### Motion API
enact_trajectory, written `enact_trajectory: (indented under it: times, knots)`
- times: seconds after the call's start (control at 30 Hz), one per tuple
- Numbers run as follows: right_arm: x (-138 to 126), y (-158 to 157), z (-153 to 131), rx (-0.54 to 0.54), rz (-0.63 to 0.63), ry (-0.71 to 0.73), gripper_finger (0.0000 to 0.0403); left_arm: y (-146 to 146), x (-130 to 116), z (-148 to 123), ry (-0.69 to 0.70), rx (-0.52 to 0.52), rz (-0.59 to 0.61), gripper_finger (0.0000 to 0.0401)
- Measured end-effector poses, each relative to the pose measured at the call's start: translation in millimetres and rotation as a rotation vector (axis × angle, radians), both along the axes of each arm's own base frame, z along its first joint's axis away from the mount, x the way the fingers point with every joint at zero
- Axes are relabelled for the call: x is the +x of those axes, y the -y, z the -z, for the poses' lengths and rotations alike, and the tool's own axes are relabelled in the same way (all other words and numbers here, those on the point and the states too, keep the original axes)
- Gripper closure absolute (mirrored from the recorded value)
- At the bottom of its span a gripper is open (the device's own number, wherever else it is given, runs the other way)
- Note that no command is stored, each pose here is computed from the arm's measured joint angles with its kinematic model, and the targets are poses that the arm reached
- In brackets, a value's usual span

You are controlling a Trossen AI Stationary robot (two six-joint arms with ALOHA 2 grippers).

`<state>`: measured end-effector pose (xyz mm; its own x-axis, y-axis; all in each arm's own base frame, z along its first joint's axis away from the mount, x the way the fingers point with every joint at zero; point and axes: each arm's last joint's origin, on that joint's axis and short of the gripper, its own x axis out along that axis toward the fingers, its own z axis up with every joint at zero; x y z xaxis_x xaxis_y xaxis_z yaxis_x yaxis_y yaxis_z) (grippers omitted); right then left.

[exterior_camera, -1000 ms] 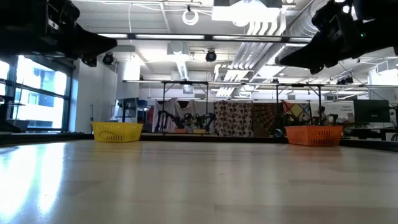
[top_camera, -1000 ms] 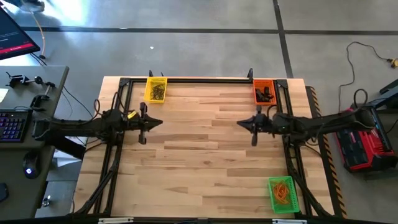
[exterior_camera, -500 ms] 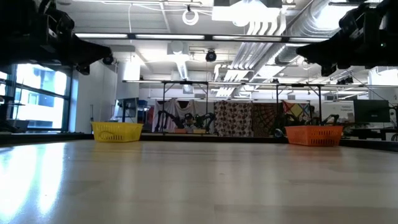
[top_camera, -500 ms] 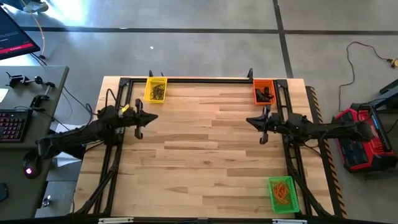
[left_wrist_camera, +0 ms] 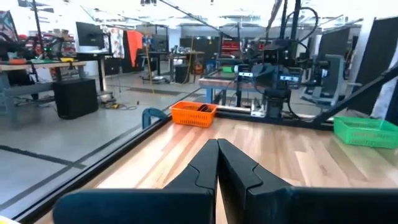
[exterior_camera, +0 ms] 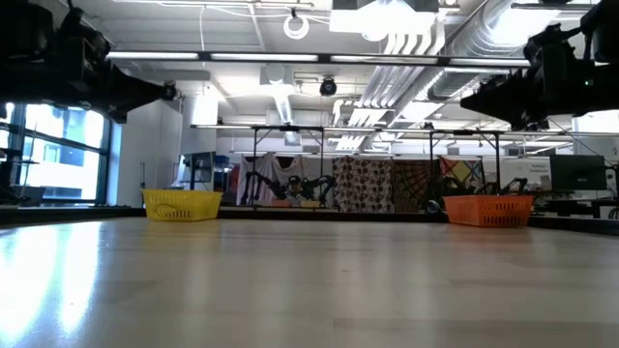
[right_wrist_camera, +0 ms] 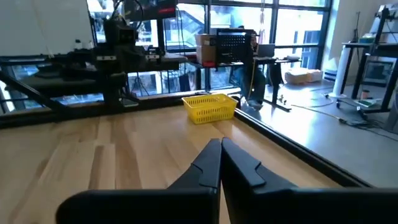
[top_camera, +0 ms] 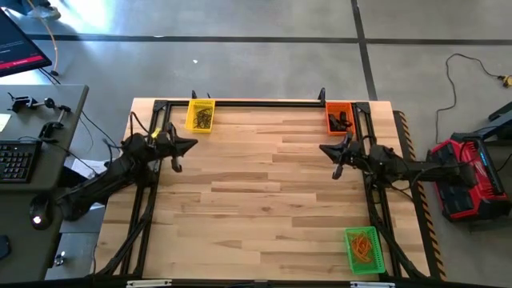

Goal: Sort rubber bands into baskets
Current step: Return to Home Position

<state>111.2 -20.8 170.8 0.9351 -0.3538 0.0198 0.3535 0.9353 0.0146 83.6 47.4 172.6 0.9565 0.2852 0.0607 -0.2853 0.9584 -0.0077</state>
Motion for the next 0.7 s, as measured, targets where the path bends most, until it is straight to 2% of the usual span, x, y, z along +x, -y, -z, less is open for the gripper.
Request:
enact_trajectory:
  times: [0.23,0.33,0.43,0.63,0.7]
  knots:
    - [-7,0,-2,-0.096,0.043,-0.007,0.0403,1,-1,-1,0.011,0.0,0.132,0.0401]
    - [-10,2,4,-0.116,0.123,-0.089,0.0403,0,-2,-1,0.007,0.014,0.111,0.0401]
    - [-10,3,9,-0.129,0.15,-0.147,0.0403,-3,-4,-1,0.001,0.037,0.07,0.0401]
    - [-9,3,10,-0.069,0.145,-0.133,0.0403,-9,-6,0,-0.016,0.032,0.007,0.0401]
    - [-10,3,10,-0.056,0.146,-0.126,0.0403,-9,-6,0,-0.008,-0.008,0.004,0.0401]
